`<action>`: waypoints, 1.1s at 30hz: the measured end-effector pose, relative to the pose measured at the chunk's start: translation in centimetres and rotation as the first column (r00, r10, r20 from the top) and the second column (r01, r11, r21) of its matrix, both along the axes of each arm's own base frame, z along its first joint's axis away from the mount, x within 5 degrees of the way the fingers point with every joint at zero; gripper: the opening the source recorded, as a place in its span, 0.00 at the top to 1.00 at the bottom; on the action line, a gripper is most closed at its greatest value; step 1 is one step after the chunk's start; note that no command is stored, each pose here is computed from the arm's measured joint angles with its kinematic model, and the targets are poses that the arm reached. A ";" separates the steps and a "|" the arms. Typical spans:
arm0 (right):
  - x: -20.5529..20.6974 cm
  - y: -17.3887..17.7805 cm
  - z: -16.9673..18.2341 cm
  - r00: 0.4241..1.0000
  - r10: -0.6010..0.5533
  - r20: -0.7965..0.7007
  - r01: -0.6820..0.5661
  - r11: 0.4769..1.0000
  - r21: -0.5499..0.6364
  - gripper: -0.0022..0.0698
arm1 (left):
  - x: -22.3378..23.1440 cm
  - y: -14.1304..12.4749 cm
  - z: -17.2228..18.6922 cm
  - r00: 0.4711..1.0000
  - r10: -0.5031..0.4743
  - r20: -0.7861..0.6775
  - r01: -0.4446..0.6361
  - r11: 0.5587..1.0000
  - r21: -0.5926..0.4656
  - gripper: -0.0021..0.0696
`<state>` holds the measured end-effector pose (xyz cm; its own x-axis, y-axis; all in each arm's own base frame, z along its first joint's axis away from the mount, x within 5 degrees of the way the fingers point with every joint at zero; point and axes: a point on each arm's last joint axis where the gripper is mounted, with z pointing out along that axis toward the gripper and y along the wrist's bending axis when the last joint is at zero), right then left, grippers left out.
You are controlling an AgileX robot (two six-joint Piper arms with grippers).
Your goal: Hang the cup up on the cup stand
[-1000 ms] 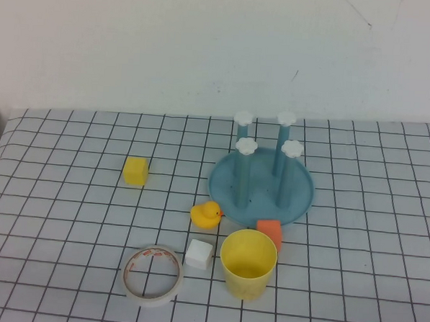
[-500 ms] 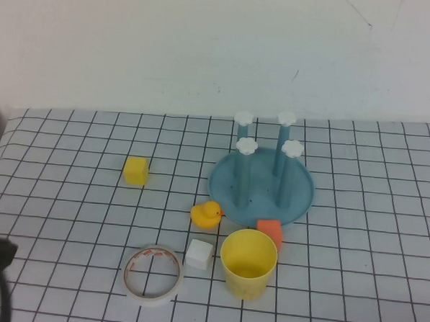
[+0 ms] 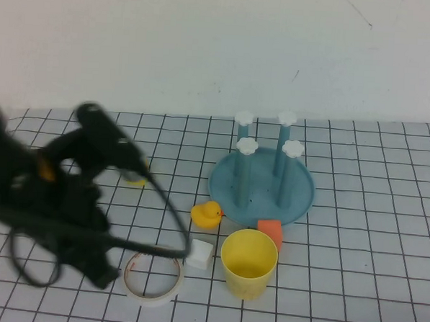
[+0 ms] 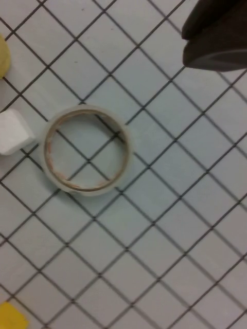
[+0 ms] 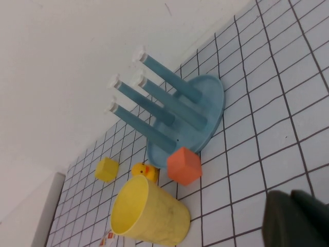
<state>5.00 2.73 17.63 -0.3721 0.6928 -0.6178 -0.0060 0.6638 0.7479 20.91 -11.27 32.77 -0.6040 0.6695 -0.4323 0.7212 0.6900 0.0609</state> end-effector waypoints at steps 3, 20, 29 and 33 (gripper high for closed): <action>0.0 0.0 0.0 1.000 0.002 -0.001 -0.002 1.000 -0.002 0.97 | 1.3 -2.7 -0.3 0.999 -0.036 -0.001 0.036 0.998 0.051 0.97; 0.0 0.1 -0.1 1.000 0.022 0.004 -0.022 0.999 -0.045 0.97 | 10.2 -13.1 -4.7 0.986 0.001 -0.167 -0.005 1.000 -0.022 0.34; -0.1 0.1 -0.1 1.000 0.027 0.007 -0.026 0.998 -0.059 0.97 | 12.3 -14.5 -11.0 0.971 0.023 -0.240 -0.011 0.999 0.053 0.25; -0.1 0.1 -0.1 1.000 0.029 0.009 -0.028 0.997 -0.066 0.97 | 12.9 -14.8 -12.9 0.967 0.048 -0.252 -0.032 0.997 0.066 0.25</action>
<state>4.95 2.82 17.54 -0.3847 0.6398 -0.6654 -0.0326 0.7110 0.7025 33.79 -26.12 19.84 -0.7153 0.6631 -0.2206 0.6905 0.7192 -0.0772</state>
